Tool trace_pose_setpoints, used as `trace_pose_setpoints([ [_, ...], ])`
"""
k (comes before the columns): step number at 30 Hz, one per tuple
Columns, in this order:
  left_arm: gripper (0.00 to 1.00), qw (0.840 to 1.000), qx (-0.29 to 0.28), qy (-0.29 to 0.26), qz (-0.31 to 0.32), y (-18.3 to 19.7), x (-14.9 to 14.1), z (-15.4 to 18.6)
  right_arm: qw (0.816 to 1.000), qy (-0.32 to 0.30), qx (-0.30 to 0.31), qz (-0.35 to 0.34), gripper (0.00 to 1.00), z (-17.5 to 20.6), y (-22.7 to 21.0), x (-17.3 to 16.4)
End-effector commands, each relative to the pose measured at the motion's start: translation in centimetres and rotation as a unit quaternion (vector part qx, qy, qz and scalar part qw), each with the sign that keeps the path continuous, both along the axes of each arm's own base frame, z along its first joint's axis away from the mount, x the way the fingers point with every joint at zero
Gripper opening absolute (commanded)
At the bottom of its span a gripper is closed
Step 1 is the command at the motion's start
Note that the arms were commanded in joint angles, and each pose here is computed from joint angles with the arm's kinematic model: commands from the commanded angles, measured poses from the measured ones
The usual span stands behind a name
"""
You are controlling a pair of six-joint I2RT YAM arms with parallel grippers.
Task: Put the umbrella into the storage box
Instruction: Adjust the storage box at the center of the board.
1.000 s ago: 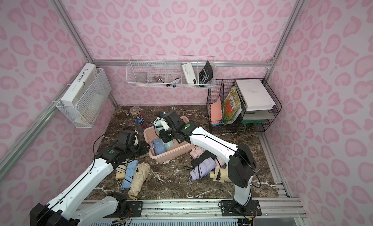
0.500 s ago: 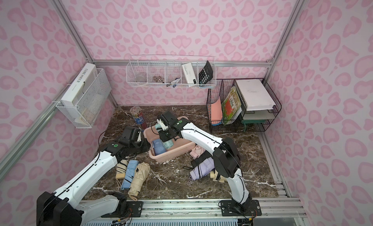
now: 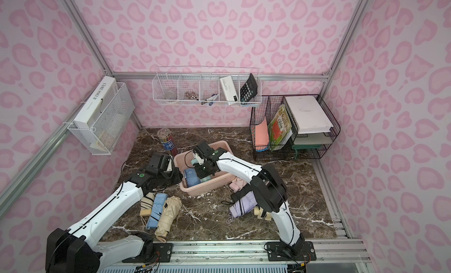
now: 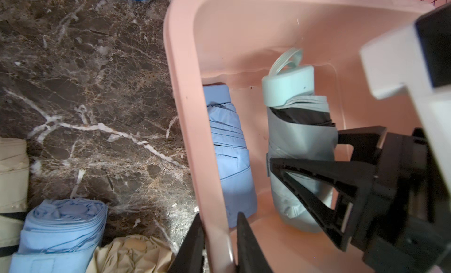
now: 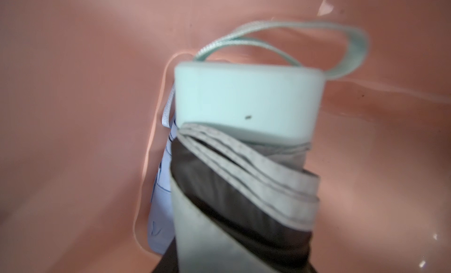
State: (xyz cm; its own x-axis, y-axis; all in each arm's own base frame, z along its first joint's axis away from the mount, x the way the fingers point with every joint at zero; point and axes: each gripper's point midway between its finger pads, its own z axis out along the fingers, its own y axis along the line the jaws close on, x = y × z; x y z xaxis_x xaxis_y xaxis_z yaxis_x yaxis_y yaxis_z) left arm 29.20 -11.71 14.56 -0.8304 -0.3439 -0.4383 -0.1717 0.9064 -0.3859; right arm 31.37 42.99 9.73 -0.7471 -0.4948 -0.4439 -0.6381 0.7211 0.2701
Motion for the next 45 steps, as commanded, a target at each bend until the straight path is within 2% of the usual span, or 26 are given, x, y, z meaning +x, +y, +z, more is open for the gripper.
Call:
trace_pose_setpoints([
  [1,0.22,0.999,0.007,0.032,-0.008,0.1,-1.1,-1.1,1.0,-0.002,0.026,-0.008,0.24,0.1,0.8,0.4],
  [9,0.21,0.999,0.004,0.046,-0.007,-0.1,-1.2,-1.8,0.999,0.017,0.023,-0.038,0.24,-2.3,0.0,1.1],
  [13,0.21,0.999,0.003,0.049,-0.008,-0.1,-1.2,-1.9,0.999,0.027,0.02,-0.043,0.27,-3.2,0.0,1.2],
  [15,0.21,0.999,0.005,0.05,-0.009,-0.1,-1.2,-2.0,0.998,0.028,0.02,-0.043,0.32,-3.4,0.1,1.3],
  [23,0.2,0.998,0.024,0.054,-0.01,0.3,-1.1,-2.2,0.998,0.021,0.024,-0.045,0.61,-3.0,0.2,1.5],
  [26,0.2,0.998,0.026,0.051,-0.011,0.3,-0.9,-2.0,0.999,0.013,0.027,-0.041,0.67,-2.3,0.1,1.5],
  [30,0.2,0.998,0.028,0.048,-0.013,0.3,-0.6,-1.8,0.999,-0.004,0.034,-0.038,0.7,-0.5,-0.1,1.6],
  [39,0.2,0.999,0.031,0.042,-0.008,0.4,-0.3,-1.5,0.987,-0.134,0.087,-0.014,0.71,8.1,-1.7,2.1],
  [45,0.33,0.999,0.023,0.037,-0.004,0.3,-0.2,-1.3,0.958,-0.263,0.107,0.035,0.71,14.1,-4.5,0.9],
])
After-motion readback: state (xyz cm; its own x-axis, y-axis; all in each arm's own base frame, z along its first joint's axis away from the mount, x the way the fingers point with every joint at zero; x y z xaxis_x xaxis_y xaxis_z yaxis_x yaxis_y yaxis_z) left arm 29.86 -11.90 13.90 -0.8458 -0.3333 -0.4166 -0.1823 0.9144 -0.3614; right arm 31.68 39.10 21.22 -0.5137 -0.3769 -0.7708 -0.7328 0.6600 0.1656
